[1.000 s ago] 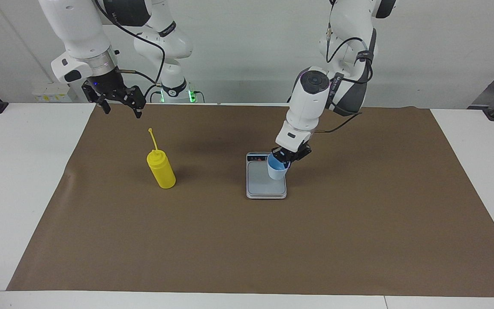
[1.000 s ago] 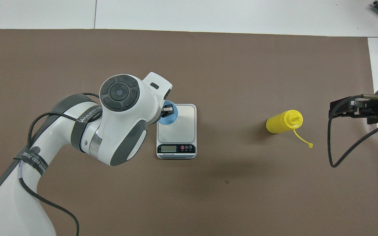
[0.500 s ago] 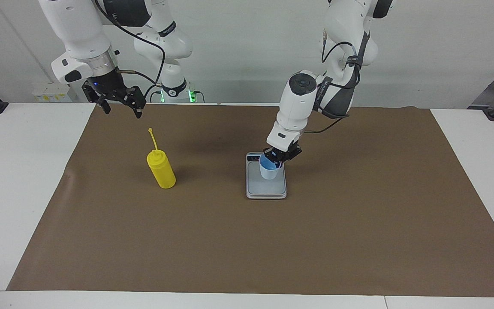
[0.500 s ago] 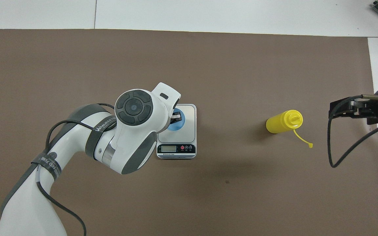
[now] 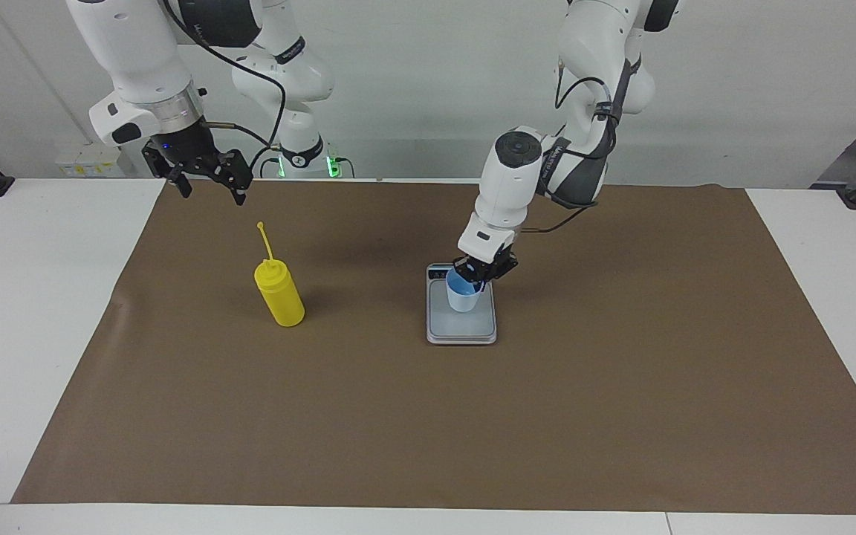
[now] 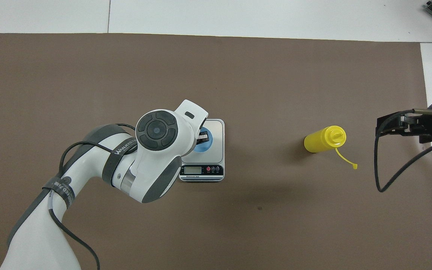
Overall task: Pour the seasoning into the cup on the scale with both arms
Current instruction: 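Lift the blue cup with the left gripper and set it on the scale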
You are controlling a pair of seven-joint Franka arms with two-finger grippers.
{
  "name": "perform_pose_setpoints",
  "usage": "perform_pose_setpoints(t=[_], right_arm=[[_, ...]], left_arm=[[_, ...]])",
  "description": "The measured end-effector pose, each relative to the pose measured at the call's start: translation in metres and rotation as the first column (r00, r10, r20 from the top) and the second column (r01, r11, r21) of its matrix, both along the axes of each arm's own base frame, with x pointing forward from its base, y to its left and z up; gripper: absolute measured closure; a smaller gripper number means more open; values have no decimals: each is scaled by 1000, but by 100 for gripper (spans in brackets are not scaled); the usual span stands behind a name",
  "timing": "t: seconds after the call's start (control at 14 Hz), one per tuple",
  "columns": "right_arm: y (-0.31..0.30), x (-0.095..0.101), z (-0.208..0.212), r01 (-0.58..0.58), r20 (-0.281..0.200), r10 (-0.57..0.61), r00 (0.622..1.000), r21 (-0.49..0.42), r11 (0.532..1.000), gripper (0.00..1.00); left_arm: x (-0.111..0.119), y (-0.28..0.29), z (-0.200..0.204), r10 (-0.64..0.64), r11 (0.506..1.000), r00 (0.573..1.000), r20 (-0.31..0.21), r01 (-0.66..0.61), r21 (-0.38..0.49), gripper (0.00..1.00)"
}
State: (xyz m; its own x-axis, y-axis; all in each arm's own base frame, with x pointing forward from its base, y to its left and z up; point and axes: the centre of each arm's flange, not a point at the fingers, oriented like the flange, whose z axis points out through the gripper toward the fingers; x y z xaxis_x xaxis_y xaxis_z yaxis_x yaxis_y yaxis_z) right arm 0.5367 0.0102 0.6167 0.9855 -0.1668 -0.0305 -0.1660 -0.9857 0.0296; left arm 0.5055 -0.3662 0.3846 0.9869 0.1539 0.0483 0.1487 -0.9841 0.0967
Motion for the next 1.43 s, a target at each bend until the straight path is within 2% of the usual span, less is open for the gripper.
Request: perform_pose_setpoints(t=[0.86,1.07,1.21,1.36,1.43], right_arm=[[0,-2,0,1,-1,-1,1000,-1,1000,0],[-1,-2,0,1,-1,-1,1000,-1,1000,0],[-1,-2,0,1,-1,-1,1000,-1,1000,0],[-1,-2,0,1,-2,-1,1000,-1,1000,0],[-1,-2,0,1,-2,-2,1000,-1,1000,0]], left_arm=[[0,-1,-4,2,1000,1000,18,-2,-12,97],[0,-1,-4,3,1000,1000,19,-3,-13,70],[0,0,-4,-2,1000,1000,23,2,-5,44],[4,5,-2,0,1000,1000,29,0,11,24],[10,11,4,11,1000,1000,27,-12,18,11]])
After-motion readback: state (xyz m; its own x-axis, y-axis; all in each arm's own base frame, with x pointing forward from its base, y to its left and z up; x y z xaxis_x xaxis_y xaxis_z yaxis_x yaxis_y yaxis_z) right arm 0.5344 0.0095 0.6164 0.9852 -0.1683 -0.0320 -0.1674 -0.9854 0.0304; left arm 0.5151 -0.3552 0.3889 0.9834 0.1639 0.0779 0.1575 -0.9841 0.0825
